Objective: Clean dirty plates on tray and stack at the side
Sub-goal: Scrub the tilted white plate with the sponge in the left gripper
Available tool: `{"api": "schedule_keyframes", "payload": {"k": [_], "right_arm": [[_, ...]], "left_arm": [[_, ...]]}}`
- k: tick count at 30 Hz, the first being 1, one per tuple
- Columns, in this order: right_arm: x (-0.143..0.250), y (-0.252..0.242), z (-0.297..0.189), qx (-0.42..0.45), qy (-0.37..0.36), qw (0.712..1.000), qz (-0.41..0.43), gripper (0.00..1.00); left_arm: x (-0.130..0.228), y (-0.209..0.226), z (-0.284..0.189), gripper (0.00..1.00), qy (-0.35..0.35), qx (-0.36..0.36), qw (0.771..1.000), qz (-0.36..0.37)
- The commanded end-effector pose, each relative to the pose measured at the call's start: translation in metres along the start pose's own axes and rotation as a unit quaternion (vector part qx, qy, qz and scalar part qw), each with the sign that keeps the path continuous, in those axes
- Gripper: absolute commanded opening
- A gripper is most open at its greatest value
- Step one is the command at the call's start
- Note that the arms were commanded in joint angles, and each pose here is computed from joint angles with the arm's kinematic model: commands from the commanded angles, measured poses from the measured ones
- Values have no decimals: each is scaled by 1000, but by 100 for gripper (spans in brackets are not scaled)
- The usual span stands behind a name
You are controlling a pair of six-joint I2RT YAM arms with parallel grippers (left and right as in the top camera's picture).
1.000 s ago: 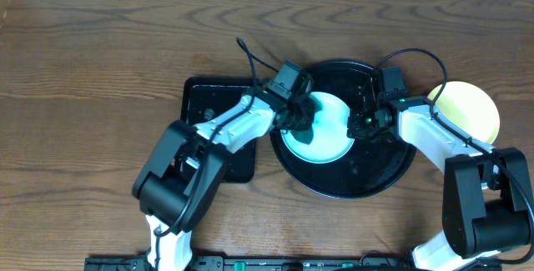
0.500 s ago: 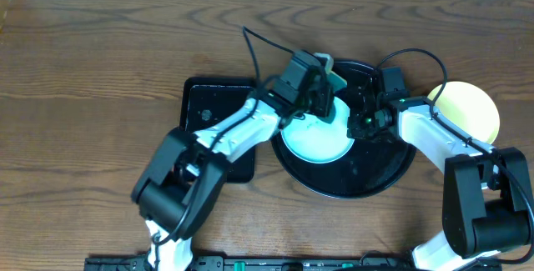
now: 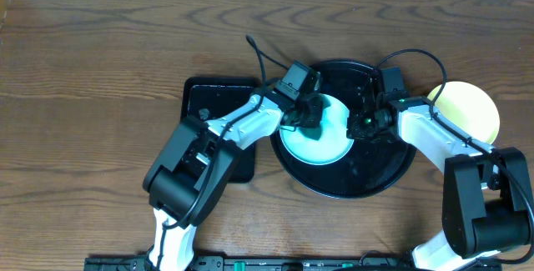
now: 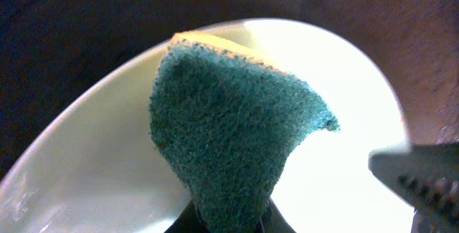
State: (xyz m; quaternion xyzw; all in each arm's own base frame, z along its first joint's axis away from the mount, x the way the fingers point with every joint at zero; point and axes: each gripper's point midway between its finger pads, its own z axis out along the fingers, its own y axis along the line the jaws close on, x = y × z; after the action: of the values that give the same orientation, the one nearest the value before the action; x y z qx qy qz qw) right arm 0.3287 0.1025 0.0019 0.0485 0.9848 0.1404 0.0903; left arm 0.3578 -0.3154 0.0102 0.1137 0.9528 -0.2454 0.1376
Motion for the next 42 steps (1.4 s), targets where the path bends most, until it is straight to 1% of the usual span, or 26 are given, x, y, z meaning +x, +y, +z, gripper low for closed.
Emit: {"api": "schedule_keyframes", "payload": {"k": [1,4,6,8,12,15,18,21,25,27,34,36,38,39,40,42], "right_arm": [[23,-14,12,29,33,999,7,1],[23,-14,12,30,33,999,7,1],[23,-14,12,29,33,999,7,1],[23,-14,12,29,33,999,7,1],[23,-14,12,29,33,999,7,1],[23,-14,12,29,33,999,7,1],[23,-14,12,29,33,999,7,1],[23,-14,12,29,33,999,7,1],[23,-14,12,30,33,999,7,1],[24,-14,12,30,35,999,7,1],[24,-15,12,31,36,999,8,1],[24,-14,12,31,36,999,7,1],[24,-14,12,30,36,999,7,1],[24,-14,12,30,35,999,7,2],[23,-14,12,29,34,999,7,7],[23,-12,12,25,33,999,7,22]], "left_arm": [[13,26,-8,8,28,-33,999,-21],[3,11,-23,7,14,0,1000,-18],[-9,-9,-38,8,-6,40,999,-5],[-23,-24,-51,8,-34,64,997,8],[-44,-37,-61,8,-80,84,993,25],[-48,-32,-52,8,-90,66,993,26],[-43,-25,-34,8,-87,41,995,28],[-32,-27,-15,8,-71,41,996,33],[-13,-17,8,8,-38,26,999,29],[-2,-9,12,8,-17,15,1000,21],[30,3,-1,8,51,-15,999,-1],[33,1,-9,7,57,-18,998,-2],[27,-5,-21,8,46,-13,999,8],[23,-9,-28,8,38,-8,999,17],[16,-15,-37,7,24,-2,999,30],[6,-19,-52,8,3,3,999,41]]}}
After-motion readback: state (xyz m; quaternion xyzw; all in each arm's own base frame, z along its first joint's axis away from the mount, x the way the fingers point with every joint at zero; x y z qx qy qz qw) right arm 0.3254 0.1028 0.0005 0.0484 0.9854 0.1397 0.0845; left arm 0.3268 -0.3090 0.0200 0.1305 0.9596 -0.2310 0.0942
